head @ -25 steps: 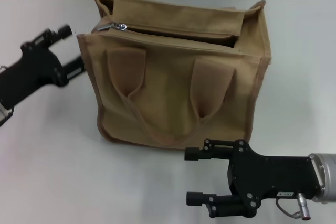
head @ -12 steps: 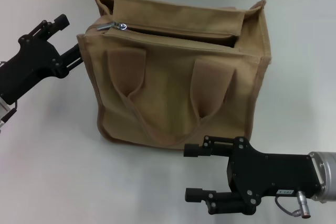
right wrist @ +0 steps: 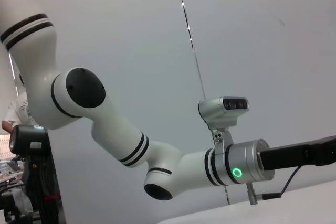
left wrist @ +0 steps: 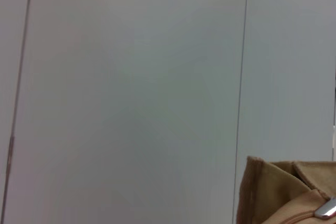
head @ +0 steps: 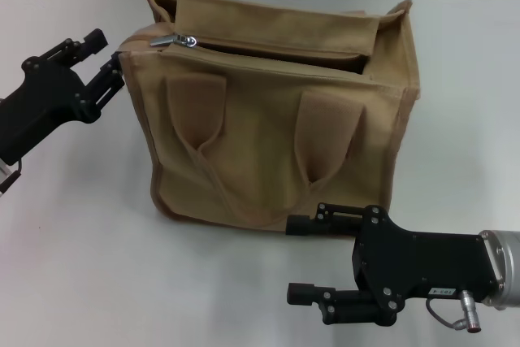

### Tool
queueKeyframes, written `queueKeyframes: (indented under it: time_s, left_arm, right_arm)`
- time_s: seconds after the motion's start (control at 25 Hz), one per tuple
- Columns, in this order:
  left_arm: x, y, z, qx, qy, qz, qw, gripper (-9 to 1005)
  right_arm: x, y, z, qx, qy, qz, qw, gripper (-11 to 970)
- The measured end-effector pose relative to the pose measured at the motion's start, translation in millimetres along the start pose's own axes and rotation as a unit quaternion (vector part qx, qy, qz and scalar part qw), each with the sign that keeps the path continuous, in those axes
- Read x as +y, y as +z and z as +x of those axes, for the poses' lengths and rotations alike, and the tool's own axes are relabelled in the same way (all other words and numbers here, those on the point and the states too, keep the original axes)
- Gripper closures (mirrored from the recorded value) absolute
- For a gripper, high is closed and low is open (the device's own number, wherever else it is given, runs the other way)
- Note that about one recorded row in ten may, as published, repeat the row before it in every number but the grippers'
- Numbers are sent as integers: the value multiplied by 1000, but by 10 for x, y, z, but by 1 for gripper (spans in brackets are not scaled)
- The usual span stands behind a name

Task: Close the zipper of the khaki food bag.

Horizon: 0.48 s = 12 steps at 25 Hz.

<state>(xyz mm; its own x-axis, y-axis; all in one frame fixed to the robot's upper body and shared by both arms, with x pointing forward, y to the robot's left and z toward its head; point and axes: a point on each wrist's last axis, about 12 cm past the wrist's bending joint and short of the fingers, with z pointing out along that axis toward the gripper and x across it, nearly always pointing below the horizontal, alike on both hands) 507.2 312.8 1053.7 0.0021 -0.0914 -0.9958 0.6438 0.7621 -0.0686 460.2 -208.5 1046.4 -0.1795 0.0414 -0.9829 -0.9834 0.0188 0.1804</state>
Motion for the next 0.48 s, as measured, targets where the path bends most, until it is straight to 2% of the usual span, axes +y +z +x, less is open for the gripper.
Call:
queueKeyframes:
  time_s: [0.28,0.48]
  left_arm:
    - [-13,68,-17,-4,14,8,1000,535]
    - [-12,88,-32,-8,13,10,1000,768]
  right_arm:
    - [-16,-3,-20,-6,-4,4,1000,234]
    - [5,-70,-163,-88,-16,28,996,233]
